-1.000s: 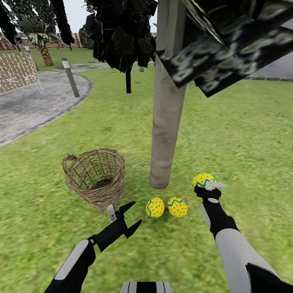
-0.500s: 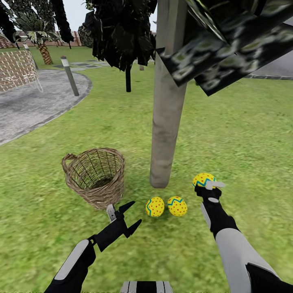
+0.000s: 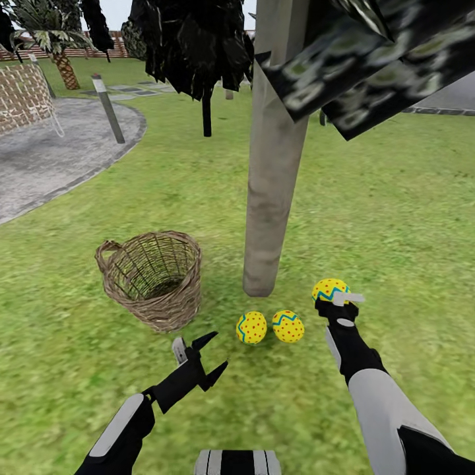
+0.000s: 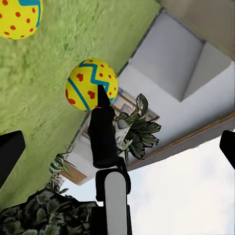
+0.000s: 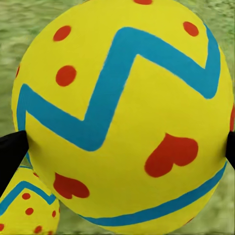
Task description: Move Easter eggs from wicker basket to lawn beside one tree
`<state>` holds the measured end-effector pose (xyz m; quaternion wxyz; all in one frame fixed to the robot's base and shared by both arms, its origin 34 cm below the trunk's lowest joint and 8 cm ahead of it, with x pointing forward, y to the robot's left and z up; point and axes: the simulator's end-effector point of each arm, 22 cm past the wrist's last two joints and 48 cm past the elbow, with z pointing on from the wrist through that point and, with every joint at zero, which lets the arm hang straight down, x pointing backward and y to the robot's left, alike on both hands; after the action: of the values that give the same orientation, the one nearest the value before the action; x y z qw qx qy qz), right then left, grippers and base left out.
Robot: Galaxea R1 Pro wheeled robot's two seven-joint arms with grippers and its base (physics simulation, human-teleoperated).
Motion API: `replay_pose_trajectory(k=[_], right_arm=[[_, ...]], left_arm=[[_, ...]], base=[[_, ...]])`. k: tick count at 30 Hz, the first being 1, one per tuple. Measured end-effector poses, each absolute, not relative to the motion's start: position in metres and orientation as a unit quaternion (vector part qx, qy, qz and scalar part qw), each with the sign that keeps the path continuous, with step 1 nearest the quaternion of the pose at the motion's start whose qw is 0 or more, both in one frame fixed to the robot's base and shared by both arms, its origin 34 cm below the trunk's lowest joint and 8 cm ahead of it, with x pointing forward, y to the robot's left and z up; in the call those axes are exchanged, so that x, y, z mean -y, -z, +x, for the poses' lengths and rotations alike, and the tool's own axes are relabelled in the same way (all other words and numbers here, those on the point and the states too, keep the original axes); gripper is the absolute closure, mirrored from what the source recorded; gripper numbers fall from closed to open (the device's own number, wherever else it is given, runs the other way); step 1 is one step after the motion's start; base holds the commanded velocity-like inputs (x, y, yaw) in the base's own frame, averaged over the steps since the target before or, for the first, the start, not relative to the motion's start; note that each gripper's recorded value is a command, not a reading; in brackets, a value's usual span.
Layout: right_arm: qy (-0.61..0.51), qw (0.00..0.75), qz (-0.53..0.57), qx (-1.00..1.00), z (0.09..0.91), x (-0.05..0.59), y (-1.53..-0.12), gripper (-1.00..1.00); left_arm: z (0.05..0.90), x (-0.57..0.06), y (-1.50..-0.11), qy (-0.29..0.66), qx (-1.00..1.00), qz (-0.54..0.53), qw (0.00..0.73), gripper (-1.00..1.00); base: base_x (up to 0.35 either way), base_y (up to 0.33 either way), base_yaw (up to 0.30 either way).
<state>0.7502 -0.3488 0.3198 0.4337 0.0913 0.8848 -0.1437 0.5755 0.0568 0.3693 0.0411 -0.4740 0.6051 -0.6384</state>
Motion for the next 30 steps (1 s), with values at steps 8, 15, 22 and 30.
replay_pose_trajectory(k=[8, 15, 22, 30], right_arm=[[0.134, 0.413, 0.082, -0.897, 0.733, 0.334, -0.297, 1.0], [0.134, 0.409, 0.081, -0.899, 0.731, 0.333, -0.293, 1.0], [0.125, 0.409, 0.081, -0.9, 0.731, 0.317, -0.292, 1.0], [0.125, 0.408, 0.081, -0.901, 0.731, 0.317, -0.292, 1.0]], left_arm=[[0.569, -0.063, -0.351, 0.62, -0.612, -0.489, 0.037, -1.0], [0.568, -0.063, -0.35, 0.62, -0.612, -0.49, 0.036, -1.0], [0.568, -0.063, -0.349, 0.619, -0.612, -0.491, 0.036, -1.0], [0.568, -0.063, -0.349, 0.619, -0.611, -0.492, 0.036, -1.0]], base=[[-0.112, -0.257, 0.0], [-0.15, -0.309, 0.0], [-0.055, -0.269, 0.094], [0.0, -0.011, 0.075]])
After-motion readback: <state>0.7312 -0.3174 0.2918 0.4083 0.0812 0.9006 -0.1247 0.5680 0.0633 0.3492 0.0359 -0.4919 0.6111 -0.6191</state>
